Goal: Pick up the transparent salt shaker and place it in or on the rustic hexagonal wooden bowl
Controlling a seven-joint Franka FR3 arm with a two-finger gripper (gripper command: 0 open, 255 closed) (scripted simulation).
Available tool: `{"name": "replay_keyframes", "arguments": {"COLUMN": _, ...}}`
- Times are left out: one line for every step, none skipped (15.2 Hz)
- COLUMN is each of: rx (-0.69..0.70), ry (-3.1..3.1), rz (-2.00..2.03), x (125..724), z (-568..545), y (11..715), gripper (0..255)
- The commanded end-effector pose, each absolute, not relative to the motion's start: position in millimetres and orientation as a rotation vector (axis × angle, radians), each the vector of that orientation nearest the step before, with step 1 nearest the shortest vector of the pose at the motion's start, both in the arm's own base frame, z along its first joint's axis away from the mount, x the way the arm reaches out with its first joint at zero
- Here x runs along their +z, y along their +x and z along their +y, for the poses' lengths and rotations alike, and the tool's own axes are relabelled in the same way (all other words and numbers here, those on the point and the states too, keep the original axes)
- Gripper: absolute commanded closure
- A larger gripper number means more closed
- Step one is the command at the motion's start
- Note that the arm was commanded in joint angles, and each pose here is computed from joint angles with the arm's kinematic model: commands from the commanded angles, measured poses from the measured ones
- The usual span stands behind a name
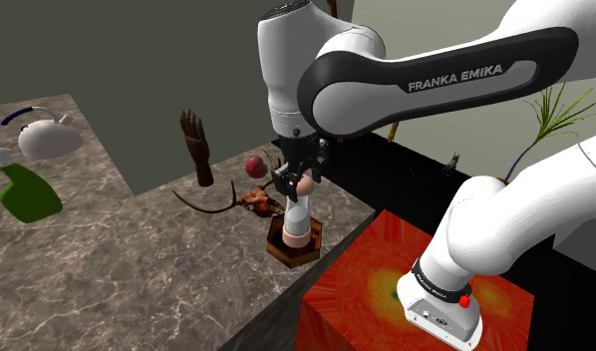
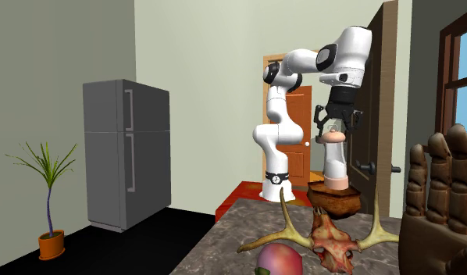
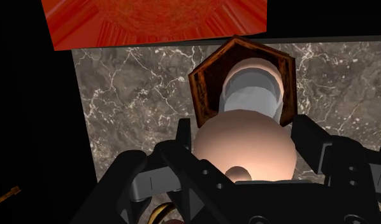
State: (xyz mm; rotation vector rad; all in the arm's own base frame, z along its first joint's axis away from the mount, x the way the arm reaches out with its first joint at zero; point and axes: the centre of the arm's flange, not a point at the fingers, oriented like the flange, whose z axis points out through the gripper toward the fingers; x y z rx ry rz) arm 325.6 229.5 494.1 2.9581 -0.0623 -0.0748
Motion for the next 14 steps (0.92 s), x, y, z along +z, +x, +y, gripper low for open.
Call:
{"name": "replay_keyframes", "arguments": {"rx": -0.074, "ry": 2.958, "rz": -0.062, "x": 494, "z": 230, "y": 326, "gripper": 255}}
{"name": "replay_keyframes", "arguments": {"rx": -0.074, "ry": 2.958, "rz": -0.062, "x": 494, "z": 230, "y": 326, "gripper": 255}}
{"name": "replay_keyframes", "arguments": {"rx": -0.074, "ry": 2.958, "rz": -0.062, "x": 494, "z": 230, "y": 326, "gripper": 255}}
{"name": "replay_keyframes", "arguments": {"rx": -0.074, "ry": 2.958, "rz": -0.062, "x": 494, "z": 230, "y": 326, "gripper": 255}}
{"name": "replay_keyframes", "arguments": {"rx": -0.074, "ry": 2.958, "rz": -0.062, "x": 494, "z": 230, "y": 326, "gripper": 0}}
{"name": "replay_keyframes", "arguments": {"rx": -0.074, "ry": 2.958, "rz": -0.062, "x": 494, "z": 230, "y": 326, "gripper": 0}}
{"name": "replay_keyframes", "arguments": {"rx": -0.074, "ry": 2.958, "rz": -0.062, "x": 494, "z": 230, "y": 326, "gripper": 0}}
{"name": "replay_keyframes", "arguments": {"rx": -0.074, "ry": 2.958, "rz": -0.062, "x": 494, "z": 230, "y": 326, "gripper": 0}}
{"name": "replay_keyframes", "arguments": {"rx": -0.074, "ry": 2.958, "rz": -0.062, "x": 494, "z": 230, "y": 326, "gripper": 0}}
{"name": "replay_keyframes", "arguments": {"rx": -0.074, "ry": 2.958, "rz": -0.062, "x": 494, "z": 230, "y": 326, "gripper": 0}}
{"name": "replay_keyframes", "arguments": {"rx": -0.074, "ry": 2.958, "rz": -0.062, "x": 507, "z": 232, "y": 326, "gripper": 0}}
{"name": "replay_keyframes", "arguments": {"rx": -0.074, "ry": 2.958, "rz": -0.062, "x": 520, "z": 234, "y": 327, "gripper": 0}}
{"name": "replay_keyframes", "arguments": {"rx": -0.074, "ry": 2.958, "rz": -0.062, "x": 533, "z": 237, "y": 328, "gripper": 0}}
{"name": "replay_keyframes", "arguments": {"rx": -0.074, "ry": 2.958, "rz": -0.062, "x": 543, "z": 239, "y": 328, "gripper": 0}}
